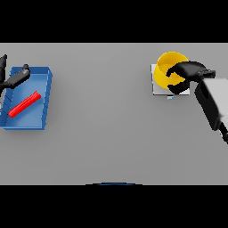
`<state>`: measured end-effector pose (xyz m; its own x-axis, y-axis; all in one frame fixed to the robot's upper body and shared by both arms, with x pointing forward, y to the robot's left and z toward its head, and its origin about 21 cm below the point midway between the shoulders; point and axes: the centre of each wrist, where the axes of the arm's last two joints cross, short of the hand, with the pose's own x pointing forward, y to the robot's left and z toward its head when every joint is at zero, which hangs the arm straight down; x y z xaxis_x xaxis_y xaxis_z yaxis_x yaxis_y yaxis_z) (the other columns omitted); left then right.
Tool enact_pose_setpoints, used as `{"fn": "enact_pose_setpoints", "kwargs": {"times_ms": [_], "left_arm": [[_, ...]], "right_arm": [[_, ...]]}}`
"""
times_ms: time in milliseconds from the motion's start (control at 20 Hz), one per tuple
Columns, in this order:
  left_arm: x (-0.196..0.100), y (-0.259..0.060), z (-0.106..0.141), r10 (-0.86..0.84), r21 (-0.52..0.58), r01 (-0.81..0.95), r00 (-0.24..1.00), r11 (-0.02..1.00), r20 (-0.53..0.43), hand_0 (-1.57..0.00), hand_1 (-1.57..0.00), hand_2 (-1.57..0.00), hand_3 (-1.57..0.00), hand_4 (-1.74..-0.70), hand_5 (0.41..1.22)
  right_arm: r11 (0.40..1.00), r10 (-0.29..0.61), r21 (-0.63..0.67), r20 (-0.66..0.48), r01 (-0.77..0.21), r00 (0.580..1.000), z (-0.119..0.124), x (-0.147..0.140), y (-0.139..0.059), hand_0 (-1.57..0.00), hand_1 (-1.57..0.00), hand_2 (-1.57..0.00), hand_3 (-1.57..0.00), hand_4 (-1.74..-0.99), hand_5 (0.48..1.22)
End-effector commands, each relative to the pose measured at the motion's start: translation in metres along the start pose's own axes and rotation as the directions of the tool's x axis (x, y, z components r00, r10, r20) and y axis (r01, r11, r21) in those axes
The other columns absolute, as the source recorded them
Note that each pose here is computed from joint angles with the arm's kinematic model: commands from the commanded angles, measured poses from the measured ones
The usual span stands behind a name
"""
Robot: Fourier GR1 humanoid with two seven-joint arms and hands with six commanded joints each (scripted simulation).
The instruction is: Pick up the red beaker and tilt it to pour out 1 green nut into yellow bowl. Pick up the yellow bowl and place it on the metallic measuring scale.
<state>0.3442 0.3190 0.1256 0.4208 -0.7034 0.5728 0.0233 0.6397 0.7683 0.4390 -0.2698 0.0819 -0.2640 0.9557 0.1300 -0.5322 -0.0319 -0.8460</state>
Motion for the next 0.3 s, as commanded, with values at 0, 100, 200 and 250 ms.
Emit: {"fn": "enact_pose_setpoints", "kwargs": {"times_ms": [0, 100, 200, 250], "left_arm": [[0.0004, -0.0024, 0.0001, 0.0, -0.005, 0.0, 1.0, 1.0, 0.002, 0.0, 0.0, 0.0, 0.0, -0.81, 0.736], [0.0042, 0.0022, -0.0011, 0.006, -0.003, -0.006, 1.0, 1.0, -0.001, 0.0, 0.0, 0.0, 0.0, -0.81, 0.734], [0.0014, -0.0011, -0.0007, 0.014, -0.014, -0.014, 1.0, 1.0, -0.003, 0.0, 0.0, 0.0, 0.0, -0.82, 0.734], [0.0022, 0.0016, -0.0012, 0.012, -0.006, -0.012, 1.0, 1.0, -0.001, 0.0, 0.0, 0.0, 0.0, -0.82, 0.734]], "right_arm": [[1.0, 0.015, -0.001, 0.006, -0.015, 1.0, -0.0002, -0.0014, -0.0015, -0.16, -0.14, -0.29, -0.47, -1.356, 0.755], [1.0, 0.019, 0.013, 0.013, -0.02, 1.0, -0.0031, 0.0022, -0.0011, -0.1, -0.09, -0.21, -0.41, -1.336, 0.741], [0.999, 0.029, 0.017, 0.005, -0.029, 1.0, -0.0018, -0.0006, -0.0025, -0.07, -0.06, -0.14, -0.37, -1.316, 0.735], [0.999, 0.036, 0.026, 0.01, -0.036, 0.999, -0.0015, -0.0021, -0.0011, -0.05, -0.05, -0.12, -0.35, -1.308, 0.733]]}}
